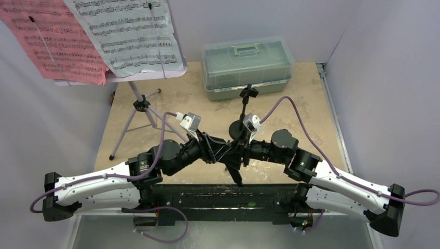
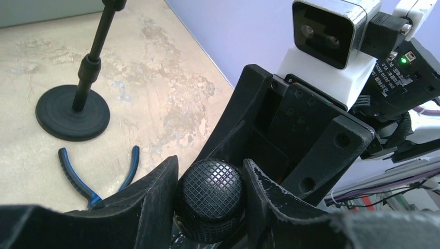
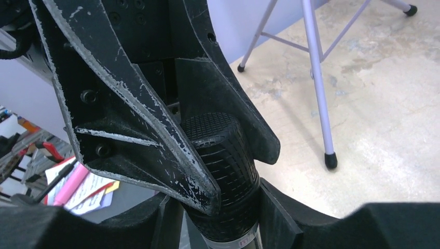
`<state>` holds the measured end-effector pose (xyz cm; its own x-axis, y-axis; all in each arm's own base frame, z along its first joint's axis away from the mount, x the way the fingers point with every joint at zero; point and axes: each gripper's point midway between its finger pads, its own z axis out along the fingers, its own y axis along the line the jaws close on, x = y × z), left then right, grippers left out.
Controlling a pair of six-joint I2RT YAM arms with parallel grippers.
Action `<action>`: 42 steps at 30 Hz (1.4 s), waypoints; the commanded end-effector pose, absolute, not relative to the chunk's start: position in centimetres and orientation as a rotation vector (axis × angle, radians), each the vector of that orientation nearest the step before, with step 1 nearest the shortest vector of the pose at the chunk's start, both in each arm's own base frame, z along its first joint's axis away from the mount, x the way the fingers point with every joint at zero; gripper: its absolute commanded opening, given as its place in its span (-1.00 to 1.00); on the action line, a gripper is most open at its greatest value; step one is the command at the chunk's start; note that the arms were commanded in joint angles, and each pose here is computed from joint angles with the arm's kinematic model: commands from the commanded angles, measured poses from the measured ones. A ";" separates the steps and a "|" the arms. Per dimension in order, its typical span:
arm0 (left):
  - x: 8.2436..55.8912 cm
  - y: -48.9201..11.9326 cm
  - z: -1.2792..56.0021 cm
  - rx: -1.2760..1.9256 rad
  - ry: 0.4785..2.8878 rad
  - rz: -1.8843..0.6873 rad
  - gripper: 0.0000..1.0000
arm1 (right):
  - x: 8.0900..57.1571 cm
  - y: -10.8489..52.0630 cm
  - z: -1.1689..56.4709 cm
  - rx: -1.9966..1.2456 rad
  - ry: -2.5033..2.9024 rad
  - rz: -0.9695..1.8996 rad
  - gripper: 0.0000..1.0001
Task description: Set up the instrument practice props
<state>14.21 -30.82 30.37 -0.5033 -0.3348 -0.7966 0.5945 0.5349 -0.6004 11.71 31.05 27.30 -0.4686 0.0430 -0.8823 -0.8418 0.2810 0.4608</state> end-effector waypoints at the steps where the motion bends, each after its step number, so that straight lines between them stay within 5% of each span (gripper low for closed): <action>1: 14.9 -28.5 35.3 0.207 1.641 -1.096 -1.00 | 13.0 30.1 29.7 -0.703 1.630 1.213 0.18; 5: 15.3 -26.8 38.2 0.203 1.597 -1.044 -1.00 | 13.4 29.6 28.0 -0.704 1.662 1.160 0.70; 15: 15.3 -24.8 43.6 0.197 1.496 -1.026 -1.00 | 13.0 31.4 27.4 -0.744 1.651 1.235 0.79; 17: 15.3 -24.6 44.1 0.196 1.490 -1.022 -1.00 | 13.0 31.7 27.7 -0.746 1.638 1.250 0.66; 20: 15.2 -24.5 44.2 0.182 1.489 -1.037 -1.00 | 13.2 31.9 28.4 -0.725 1.626 1.258 0.17; 21: 15.2 -24.6 44.0 0.174 1.496 -1.043 -1.00 | 13.4 31.8 28.5 -0.710 1.626 1.255 -0.09; 23: 15.3 -24.6 43.3 0.156 1.522 -1.049 -0.88 | 13.4 31.7 28.9 -0.694 1.608 1.263 -0.96; 27: 15.2 -24.8 41.7 0.123 1.564 -1.074 0.09 | 13.1 31.7 29.4 -0.708 1.579 1.273 -1.00; 29: 15.1 -25.0 41.3 0.122 1.572 -1.080 0.29 | 13.0 31.7 29.4 -0.717 1.575 1.272 -1.00; 42: 16.0 -26.7 40.7 0.162 1.578 -1.020 0.33 | 12.3 31.6 30.0 -0.739 1.561 1.299 -1.00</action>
<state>15.96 -26.99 39.12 -0.3320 -0.3856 -0.8609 0.5999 0.6180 -0.5081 12.30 31.72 26.91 -0.4191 0.0346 -0.9073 -0.8656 0.2863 0.4107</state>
